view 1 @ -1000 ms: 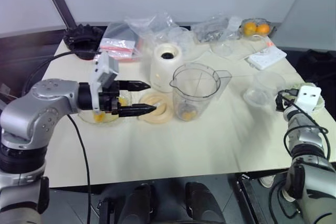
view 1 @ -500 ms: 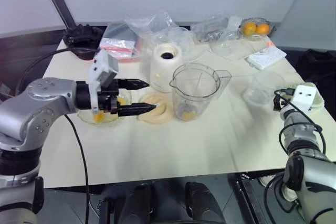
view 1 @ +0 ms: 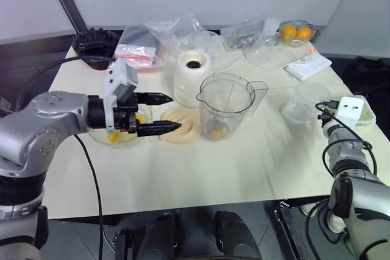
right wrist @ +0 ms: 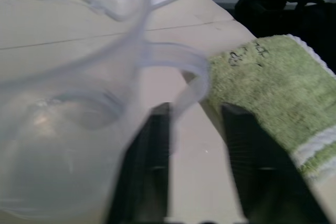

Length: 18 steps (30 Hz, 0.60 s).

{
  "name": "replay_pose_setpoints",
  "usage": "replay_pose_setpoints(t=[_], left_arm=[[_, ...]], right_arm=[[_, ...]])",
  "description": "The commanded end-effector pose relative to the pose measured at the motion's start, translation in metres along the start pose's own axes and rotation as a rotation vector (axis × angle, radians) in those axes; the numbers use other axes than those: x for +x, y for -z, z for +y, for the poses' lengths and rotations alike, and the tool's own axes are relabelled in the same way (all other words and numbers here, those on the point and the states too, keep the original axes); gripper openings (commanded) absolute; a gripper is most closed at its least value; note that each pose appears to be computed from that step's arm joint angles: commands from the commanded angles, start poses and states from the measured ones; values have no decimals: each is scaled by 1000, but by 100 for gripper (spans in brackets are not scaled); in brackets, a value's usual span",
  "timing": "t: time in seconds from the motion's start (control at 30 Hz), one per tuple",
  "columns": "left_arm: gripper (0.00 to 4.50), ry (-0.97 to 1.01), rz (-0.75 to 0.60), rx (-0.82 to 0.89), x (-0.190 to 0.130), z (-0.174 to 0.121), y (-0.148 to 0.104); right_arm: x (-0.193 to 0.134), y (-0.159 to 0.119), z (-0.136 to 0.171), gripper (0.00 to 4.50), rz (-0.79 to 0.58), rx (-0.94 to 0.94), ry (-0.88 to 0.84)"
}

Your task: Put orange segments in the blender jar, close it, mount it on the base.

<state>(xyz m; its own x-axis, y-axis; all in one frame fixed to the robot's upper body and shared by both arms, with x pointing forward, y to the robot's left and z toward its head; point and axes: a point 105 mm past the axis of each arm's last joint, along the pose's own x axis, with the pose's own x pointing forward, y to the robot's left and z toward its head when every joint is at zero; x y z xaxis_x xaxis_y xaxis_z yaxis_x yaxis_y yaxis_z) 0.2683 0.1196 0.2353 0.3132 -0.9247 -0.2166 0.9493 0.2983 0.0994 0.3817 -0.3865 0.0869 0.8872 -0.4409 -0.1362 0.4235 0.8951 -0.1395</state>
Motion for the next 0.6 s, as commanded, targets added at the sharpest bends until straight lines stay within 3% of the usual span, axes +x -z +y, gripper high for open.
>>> replay_pose_setpoints(t=[0.03, 0.37, 0.6], left_arm=[[391, -6, -16, 37, -3, -4, -8], [391, -9, -20, 26, -2, -5, -4], [391, 0, -26, 10, 0, -3, 0]], right_arm=[[3, -18, -1, 12, -56, 1, 2], [3, -27, -1, 12, -97, 14, -12], [-1, -51, 5, 12, -220, 107, -50]])
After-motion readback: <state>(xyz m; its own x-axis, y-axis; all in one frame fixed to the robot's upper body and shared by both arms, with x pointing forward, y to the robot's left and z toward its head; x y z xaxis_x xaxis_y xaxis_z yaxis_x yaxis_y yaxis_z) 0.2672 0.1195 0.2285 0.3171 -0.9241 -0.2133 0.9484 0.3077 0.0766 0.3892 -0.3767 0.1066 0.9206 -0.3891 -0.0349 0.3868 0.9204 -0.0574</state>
